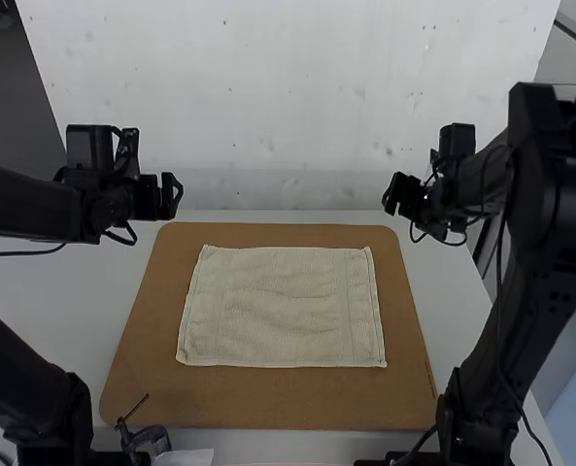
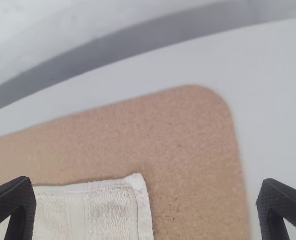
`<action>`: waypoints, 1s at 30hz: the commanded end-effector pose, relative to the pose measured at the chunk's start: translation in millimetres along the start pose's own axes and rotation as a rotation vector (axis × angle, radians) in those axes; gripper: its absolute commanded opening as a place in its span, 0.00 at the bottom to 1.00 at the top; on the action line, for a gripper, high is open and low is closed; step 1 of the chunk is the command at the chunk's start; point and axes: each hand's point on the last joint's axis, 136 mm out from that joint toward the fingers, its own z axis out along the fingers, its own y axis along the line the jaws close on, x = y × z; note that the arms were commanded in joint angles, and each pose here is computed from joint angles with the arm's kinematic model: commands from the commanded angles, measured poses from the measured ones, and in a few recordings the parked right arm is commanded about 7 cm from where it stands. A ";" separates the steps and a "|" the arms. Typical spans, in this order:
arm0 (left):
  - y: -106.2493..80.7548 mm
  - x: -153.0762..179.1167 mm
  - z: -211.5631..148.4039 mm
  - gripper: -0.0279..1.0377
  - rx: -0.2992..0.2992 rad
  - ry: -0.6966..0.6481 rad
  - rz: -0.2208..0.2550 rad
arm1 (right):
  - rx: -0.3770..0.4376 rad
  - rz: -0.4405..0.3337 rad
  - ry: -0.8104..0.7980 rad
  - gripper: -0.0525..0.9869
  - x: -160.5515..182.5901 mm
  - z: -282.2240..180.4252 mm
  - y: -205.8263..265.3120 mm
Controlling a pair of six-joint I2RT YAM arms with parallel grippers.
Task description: Fold the towel.
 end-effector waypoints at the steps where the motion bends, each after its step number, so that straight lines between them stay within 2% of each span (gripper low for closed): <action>1: -5.4 -19.0 -17.1 0.95 -0.002 -0.068 0.014 | -0.067 0.000 0.068 0.98 6.5 19.3 23.9; 8: -7.4 -8.5 -29.2 0.95 -0.004 -0.038 0.012 | -0.073 0.053 0.266 0.98 41.3 50.1 29.3; 18: -5.5 -1.3 -33.0 0.95 -0.011 -0.023 0.021 | -0.058 0.072 0.389 0.97 62.4 73.1 26.0; 20: -5.4 0.3 -32.4 0.95 -0.011 -0.019 0.020 | -0.056 0.047 0.440 0.97 72.2 77.1 29.8; 25: -5.9 -0.4 -32.1 0.95 -0.010 -0.020 0.021 | -0.009 -0.080 0.561 0.97 97.5 84.2 34.1; 27: -6.1 1.9 -30.6 0.95 -0.009 -0.013 0.020 | 0.010 -0.101 0.591 0.96 100.6 84.7 33.9; 30: -6.2 5.3 -28.9 0.95 -0.006 -0.002 0.018 | 0.025 -0.111 0.613 0.89 101.9 85.3 32.2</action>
